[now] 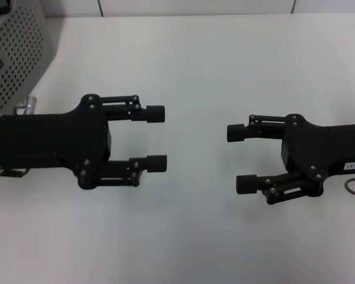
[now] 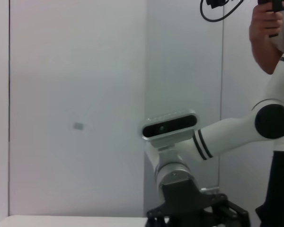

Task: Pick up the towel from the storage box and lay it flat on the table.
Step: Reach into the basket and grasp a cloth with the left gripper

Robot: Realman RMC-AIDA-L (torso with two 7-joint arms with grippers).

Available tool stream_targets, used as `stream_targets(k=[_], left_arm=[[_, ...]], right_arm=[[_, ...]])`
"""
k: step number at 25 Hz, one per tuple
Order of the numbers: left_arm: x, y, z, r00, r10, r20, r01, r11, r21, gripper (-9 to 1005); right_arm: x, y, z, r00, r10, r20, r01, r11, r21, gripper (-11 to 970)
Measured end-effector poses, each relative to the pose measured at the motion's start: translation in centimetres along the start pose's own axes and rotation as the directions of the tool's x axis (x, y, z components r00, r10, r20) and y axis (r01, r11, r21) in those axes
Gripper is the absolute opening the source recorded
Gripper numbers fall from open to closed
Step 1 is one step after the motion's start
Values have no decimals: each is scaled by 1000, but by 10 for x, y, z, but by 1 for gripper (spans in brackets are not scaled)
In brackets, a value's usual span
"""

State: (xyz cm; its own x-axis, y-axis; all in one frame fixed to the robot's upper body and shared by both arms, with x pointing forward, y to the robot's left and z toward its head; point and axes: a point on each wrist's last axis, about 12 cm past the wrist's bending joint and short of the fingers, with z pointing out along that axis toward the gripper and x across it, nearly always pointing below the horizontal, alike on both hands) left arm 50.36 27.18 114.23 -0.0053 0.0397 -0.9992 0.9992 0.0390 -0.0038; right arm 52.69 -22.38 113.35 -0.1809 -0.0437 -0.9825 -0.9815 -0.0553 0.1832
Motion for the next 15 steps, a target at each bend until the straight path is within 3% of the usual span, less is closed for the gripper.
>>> stream_targets(k=[5, 7, 11, 15], left_arm=[[2, -4, -2, 999, -16, 28, 16, 1000, -7, 669], [-7, -5, -1, 998, -4, 70, 5, 1000, -25, 669], [-46, -2, 2, 994, -31, 108, 39, 997, -72, 658], [-93, 5, 3, 999, -43, 28, 47, 978, -203, 604]], right_arm=[[-2, 1, -2, 999, -2, 33, 2, 1000, 7, 866], [2, 2, -4, 999, 13, 47, -14, 1000, 21, 866], [13, 5, -11, 997, 53, 59, -57, 996, 69, 865], [25, 6, -13, 995, 73, 66, -80, 991, 108, 865]])
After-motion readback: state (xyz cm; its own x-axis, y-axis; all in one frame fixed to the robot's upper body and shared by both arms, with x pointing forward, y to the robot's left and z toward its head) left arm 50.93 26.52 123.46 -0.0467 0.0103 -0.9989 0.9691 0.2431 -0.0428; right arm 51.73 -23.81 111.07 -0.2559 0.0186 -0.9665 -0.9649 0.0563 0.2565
